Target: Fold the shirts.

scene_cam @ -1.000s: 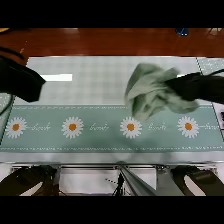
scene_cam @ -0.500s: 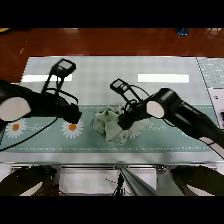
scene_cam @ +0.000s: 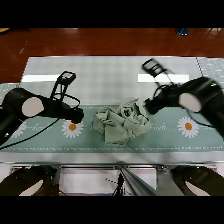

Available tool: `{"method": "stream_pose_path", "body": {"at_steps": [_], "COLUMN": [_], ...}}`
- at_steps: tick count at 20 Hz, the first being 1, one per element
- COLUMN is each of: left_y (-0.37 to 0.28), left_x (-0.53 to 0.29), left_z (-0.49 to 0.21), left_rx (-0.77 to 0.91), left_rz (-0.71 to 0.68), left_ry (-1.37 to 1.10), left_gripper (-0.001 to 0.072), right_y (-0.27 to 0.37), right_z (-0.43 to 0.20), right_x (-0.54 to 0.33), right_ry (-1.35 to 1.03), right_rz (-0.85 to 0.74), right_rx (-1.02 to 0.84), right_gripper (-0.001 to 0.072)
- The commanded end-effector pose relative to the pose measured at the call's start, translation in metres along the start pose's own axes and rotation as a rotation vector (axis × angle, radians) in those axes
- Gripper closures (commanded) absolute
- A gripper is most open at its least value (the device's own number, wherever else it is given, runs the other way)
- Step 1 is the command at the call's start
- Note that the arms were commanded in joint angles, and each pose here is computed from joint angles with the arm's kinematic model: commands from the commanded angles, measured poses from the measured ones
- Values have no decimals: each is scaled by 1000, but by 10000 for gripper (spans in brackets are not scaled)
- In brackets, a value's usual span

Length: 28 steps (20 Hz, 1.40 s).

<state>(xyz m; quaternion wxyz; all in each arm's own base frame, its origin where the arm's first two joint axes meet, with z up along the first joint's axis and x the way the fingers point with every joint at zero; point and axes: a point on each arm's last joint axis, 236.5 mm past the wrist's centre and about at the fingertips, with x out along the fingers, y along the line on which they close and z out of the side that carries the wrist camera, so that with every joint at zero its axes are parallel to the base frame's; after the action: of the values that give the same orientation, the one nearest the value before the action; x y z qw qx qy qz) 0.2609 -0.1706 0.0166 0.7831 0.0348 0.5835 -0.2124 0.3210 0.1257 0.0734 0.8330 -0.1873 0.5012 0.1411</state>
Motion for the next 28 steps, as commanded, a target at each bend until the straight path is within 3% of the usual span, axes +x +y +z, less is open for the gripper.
{"method": "stream_pose_path", "body": {"at_steps": [1,3,8,13,19,20,22,23,24,28], "left_y": [-16,-26,-38,-49,-45,-47,-48,-48,-48,-54], "left_x": [25,45,84,108,131,135,143,145,145,137], "left_z": [-4,-22,-47,-33,-21,-23,-26,-27,-28,-29], "left_rx": [-124,-166,-214,-275,-372,-392,-427,-434,-433,-385], "left_rz": [-207,-308,-406,-493,-492,-502,-511,-511,-511,-540], "left_ry": [12,75,184,160,131,143,166,173,174,176], "left_gripper": [186,185,165,166,175,244,552,635,677,678], "right_y": [-76,-85,-85,-68,-58,-54,-47,-37,-25,28], "right_z": [-25,-40,-65,-90,-86,-85,-84,-87,-91,-110], "right_x": [-12,-3,16,33,31,30,29,31,35,59], "right_ry": [17,26,-16,36,36,36,46,61,81,134], "right_rz": [-51,55,308,378,425,443,467,492,523,653], "right_rx": [222,335,636,685,702,706,700,700,709,814], "right_gripper": [102,102,104,107,110,110,108,103,103,103]}}
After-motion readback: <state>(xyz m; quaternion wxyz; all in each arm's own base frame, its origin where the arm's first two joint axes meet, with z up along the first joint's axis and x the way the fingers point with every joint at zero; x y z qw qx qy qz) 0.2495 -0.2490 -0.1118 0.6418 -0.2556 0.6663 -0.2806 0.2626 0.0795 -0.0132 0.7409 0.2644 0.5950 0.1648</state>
